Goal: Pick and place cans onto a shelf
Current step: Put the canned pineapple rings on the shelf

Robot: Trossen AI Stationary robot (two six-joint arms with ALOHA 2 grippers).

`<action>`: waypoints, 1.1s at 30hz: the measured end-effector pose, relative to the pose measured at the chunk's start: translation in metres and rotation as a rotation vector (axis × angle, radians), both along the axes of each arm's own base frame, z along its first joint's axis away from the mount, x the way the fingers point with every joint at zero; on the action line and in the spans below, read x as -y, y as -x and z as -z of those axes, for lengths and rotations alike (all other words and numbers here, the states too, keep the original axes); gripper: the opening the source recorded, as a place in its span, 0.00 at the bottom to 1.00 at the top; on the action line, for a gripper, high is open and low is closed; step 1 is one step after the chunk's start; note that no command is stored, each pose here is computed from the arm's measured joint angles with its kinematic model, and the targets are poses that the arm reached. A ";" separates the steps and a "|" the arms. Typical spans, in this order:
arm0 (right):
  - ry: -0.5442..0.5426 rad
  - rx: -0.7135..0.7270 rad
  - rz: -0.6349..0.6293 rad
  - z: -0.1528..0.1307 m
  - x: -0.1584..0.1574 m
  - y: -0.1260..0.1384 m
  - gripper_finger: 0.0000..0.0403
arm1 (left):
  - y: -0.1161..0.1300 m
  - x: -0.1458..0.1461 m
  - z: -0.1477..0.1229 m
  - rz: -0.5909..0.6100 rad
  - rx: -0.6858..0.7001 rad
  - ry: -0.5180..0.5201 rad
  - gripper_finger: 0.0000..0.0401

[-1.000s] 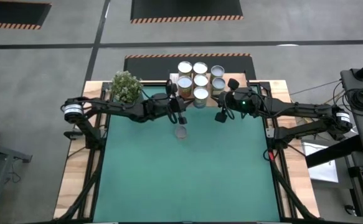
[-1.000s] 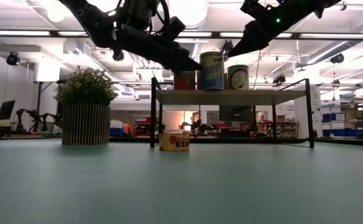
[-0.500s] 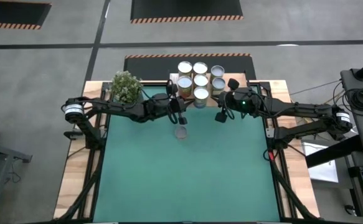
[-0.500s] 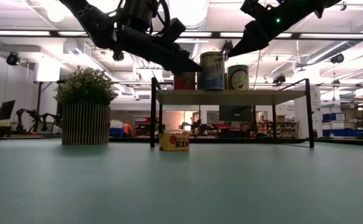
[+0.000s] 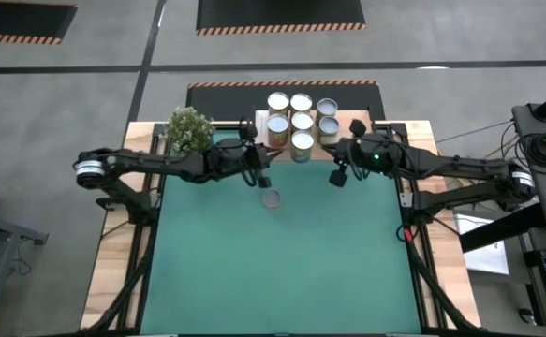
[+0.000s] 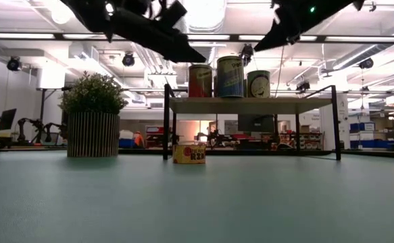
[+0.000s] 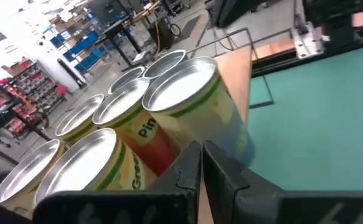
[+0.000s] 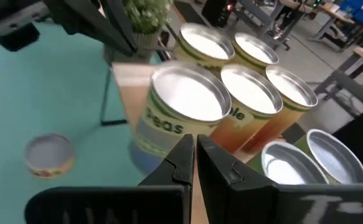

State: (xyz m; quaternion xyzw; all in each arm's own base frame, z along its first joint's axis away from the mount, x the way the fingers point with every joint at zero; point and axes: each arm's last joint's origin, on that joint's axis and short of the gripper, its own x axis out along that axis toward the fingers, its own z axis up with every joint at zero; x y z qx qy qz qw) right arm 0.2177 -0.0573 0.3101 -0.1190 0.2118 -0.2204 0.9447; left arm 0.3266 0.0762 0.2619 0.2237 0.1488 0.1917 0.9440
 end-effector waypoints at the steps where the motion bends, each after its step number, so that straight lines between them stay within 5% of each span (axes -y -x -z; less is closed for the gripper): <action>1: -0.013 0.018 -0.007 -0.002 -0.003 0.002 0.02 | 0.004 0.002 -0.002 0.012 -0.007 0.005 0.00; 16: -0.191 0.099 -0.198 -0.001 -0.063 -0.010 0.02 | 0.034 0.041 -0.001 0.102 -0.240 0.192 0.00; 33: -0.300 0.059 -0.280 0.006 -0.107 -0.044 0.02 | 0.049 0.089 -0.018 0.300 -0.255 0.091 0.00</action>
